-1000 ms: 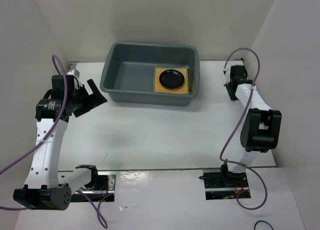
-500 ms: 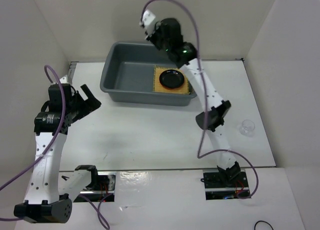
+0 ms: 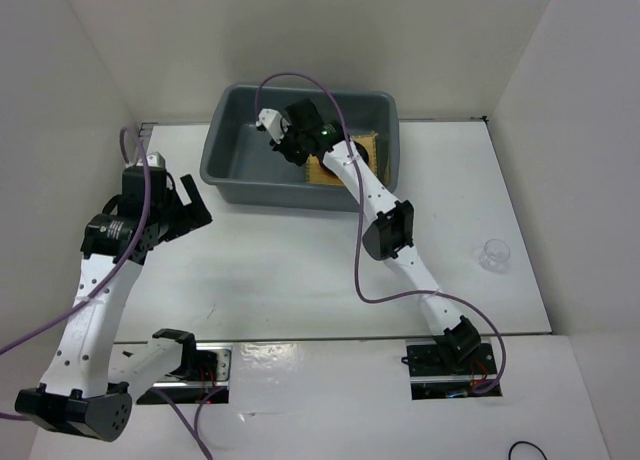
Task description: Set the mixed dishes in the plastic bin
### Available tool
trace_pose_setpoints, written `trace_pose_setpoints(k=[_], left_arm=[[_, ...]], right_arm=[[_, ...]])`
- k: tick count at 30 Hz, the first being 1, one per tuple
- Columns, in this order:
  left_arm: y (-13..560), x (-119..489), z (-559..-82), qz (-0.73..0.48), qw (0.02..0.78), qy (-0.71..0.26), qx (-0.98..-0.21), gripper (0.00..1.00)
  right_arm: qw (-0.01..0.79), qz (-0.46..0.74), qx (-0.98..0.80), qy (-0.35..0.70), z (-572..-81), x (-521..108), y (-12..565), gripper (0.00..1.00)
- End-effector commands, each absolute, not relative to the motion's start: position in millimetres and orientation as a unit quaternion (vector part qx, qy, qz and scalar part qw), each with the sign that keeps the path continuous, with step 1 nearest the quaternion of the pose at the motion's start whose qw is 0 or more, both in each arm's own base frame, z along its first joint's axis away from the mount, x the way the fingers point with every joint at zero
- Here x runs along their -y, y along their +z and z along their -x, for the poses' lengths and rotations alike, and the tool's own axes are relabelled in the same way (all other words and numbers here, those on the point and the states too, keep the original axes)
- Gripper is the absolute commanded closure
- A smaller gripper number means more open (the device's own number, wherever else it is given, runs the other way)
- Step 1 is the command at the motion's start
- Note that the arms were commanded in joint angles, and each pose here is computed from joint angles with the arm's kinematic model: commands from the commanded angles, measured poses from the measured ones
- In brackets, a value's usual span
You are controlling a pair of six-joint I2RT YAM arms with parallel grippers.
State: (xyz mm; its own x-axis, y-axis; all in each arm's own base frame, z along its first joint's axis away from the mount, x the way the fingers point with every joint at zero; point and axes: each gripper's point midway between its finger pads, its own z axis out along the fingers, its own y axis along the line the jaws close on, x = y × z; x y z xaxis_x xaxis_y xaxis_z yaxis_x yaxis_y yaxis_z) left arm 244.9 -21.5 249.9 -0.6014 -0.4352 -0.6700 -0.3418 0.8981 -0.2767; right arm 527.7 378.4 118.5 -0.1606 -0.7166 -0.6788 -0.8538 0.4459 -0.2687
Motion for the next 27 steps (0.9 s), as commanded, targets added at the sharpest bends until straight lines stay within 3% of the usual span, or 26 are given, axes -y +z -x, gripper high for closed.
trace_pose_setpoints(k=[1, 7, 16, 20, 24, 25, 27], left_arm=[[256, 21, -249, 0.191, 0.397, -0.038, -0.897, 0.00], [243, 23, -246, 0.194, 0.381, -0.039, -0.903, 0.00], [244, 23, -243, 0.203, 0.380, -0.043, -0.901, 0.00], [245, 21, -240, 0.204, 0.382, -0.039, -0.901, 0.00], [245, 21, -240, 0.204, 0.382, -0.039, -0.901, 0.00], [245, 21, -240, 0.204, 0.382, -0.039, -0.901, 0.00], [245, 21, -240, 0.204, 0.382, -0.039, -0.901, 0.00]], right_arm=[[0.426, 0.529, -0.723, 0.123, -520, -399, 154, 0.96], [0.374, 0.569, -0.719, 0.137, -493, -410, 119, 0.90], [0.333, 0.613, -0.710, 0.090, -486, -408, 75, 0.90], [0.317, 0.617, -0.716, 0.079, -483, -400, 70, 0.82], [0.326, 0.609, -0.719, 0.077, -484, -399, 82, 0.66], [0.343, 0.603, -0.716, 0.078, -488, -403, 93, 0.49], [0.379, 0.587, -0.710, 0.087, -491, -409, 130, 0.34]])
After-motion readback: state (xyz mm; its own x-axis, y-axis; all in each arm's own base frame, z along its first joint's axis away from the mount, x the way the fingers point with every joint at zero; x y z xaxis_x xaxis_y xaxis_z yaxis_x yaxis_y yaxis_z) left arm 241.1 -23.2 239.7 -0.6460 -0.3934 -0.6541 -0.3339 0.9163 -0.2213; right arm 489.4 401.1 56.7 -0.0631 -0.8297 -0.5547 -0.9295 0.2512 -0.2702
